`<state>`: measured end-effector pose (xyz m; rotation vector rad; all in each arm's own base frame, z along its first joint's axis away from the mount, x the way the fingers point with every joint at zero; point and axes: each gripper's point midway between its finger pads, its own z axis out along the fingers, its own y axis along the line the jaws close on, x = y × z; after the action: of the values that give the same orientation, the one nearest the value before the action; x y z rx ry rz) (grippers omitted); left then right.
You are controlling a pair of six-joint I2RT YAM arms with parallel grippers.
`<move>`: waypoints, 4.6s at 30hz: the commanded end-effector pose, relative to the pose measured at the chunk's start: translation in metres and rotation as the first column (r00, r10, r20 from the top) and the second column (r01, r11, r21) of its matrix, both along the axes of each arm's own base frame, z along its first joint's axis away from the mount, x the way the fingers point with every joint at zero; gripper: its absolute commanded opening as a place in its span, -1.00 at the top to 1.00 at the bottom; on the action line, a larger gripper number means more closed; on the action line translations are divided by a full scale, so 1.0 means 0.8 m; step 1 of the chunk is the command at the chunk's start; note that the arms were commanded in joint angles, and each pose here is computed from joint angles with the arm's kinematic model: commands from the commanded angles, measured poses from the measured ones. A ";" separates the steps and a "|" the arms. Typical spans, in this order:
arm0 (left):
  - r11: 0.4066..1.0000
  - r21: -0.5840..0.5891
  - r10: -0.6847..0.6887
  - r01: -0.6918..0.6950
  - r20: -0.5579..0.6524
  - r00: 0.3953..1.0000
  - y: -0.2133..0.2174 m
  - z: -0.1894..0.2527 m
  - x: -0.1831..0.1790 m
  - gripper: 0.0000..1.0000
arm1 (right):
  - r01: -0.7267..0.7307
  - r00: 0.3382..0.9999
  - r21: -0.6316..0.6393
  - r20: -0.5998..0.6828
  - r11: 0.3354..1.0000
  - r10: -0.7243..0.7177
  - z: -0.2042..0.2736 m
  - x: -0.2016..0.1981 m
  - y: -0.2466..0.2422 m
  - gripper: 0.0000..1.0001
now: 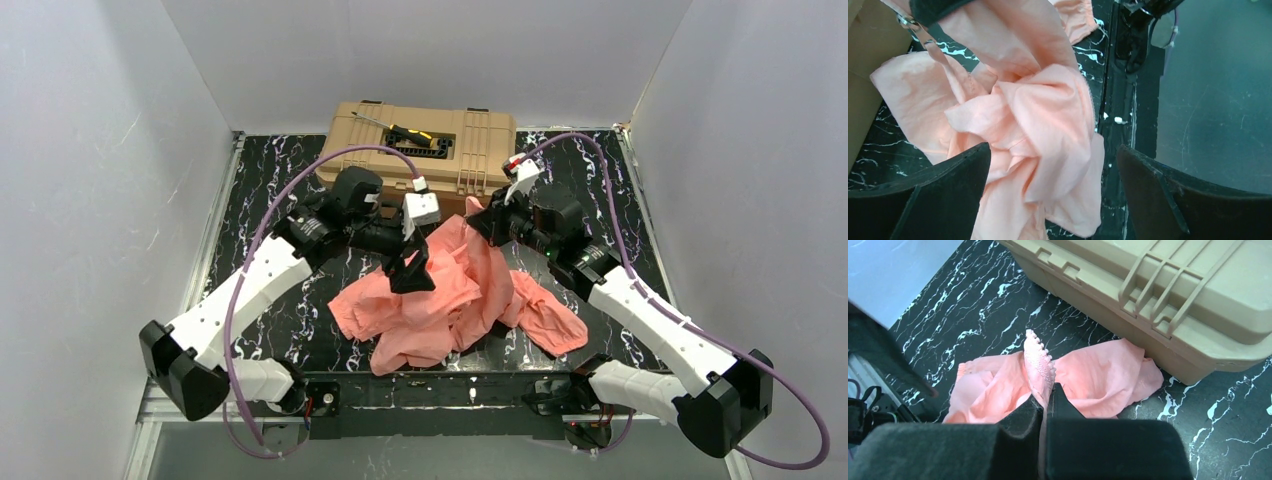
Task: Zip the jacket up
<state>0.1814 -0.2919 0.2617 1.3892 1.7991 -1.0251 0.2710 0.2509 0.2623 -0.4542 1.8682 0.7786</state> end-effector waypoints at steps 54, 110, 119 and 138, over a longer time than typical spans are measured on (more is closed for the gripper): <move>0.929 -0.012 0.346 -0.371 -0.331 0.878 0.210 0.047 0.078 1.00 | 0.240 0.967 -0.138 0.117 0.961 -0.225 0.090 0.084 -0.029 0.97; 0.044 0.394 -0.934 0.918 0.343 -0.102 0.093 -0.232 -0.175 -0.93 | 0.233 0.972 -0.151 0.014 0.961 -0.233 0.077 0.074 -0.028 0.97; -0.139 0.486 -0.945 0.863 0.196 -0.262 0.107 -0.301 -0.149 -0.66 | 0.211 0.977 -0.135 -0.004 0.968 -0.213 0.070 0.063 -0.027 0.97; 0.901 0.247 -0.367 0.355 0.871 0.326 0.049 -0.120 0.018 1.00 | 0.227 0.973 -0.143 -0.012 0.963 -0.231 0.047 0.055 -0.038 0.97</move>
<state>0.2065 -0.2526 0.1870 1.9568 0.6022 -0.1318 0.3118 0.2217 0.2947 -0.3484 2.0104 0.4819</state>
